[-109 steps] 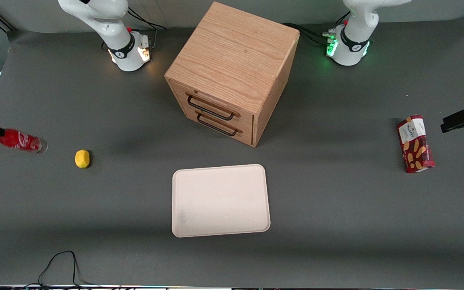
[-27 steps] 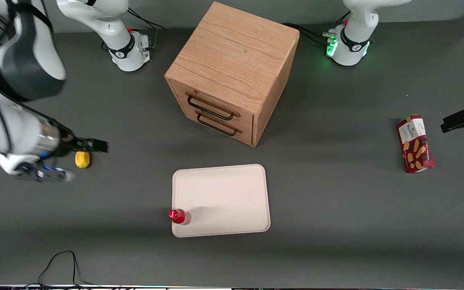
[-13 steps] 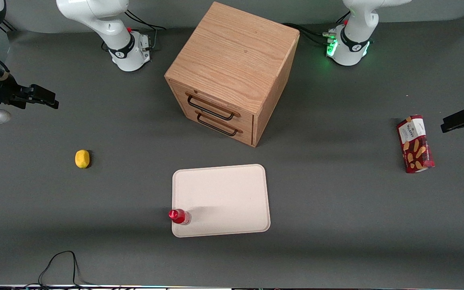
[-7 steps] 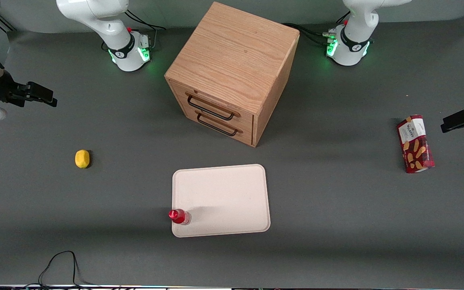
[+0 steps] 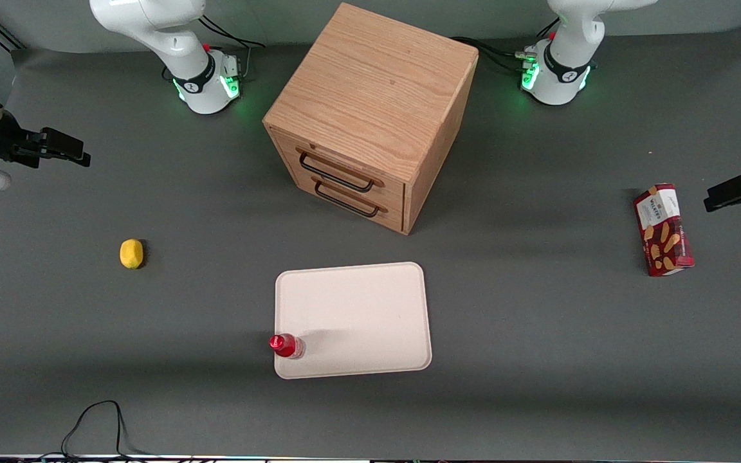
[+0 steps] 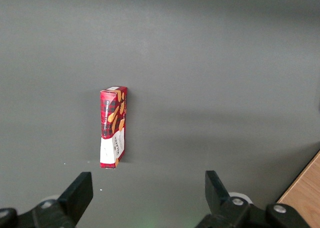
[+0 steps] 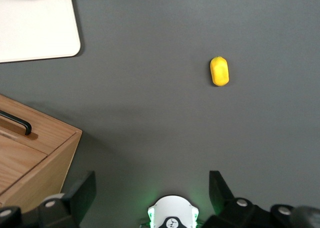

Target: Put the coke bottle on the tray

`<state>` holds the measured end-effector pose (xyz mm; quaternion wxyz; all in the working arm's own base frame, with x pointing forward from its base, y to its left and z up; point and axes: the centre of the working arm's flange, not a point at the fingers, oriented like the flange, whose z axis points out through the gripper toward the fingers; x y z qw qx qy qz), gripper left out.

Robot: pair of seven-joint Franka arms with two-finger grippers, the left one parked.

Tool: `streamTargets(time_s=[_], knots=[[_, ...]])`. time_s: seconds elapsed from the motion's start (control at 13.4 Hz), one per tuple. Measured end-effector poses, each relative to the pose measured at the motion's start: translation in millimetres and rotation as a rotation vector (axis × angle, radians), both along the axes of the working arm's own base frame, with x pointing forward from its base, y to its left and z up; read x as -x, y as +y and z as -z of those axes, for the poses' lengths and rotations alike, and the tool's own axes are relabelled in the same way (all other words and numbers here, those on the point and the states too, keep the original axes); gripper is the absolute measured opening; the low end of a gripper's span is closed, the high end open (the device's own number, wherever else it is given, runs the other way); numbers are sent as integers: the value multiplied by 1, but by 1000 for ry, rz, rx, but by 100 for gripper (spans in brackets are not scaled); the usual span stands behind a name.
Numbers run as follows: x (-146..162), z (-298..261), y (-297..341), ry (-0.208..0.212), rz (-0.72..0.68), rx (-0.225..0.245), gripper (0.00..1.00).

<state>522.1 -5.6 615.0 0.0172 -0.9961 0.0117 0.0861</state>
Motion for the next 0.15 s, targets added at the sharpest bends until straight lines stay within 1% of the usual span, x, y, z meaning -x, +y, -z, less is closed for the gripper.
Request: streamTargets(time_s=[0.15], knots=[[0, 0, -5, -1, 3, -1, 100]])
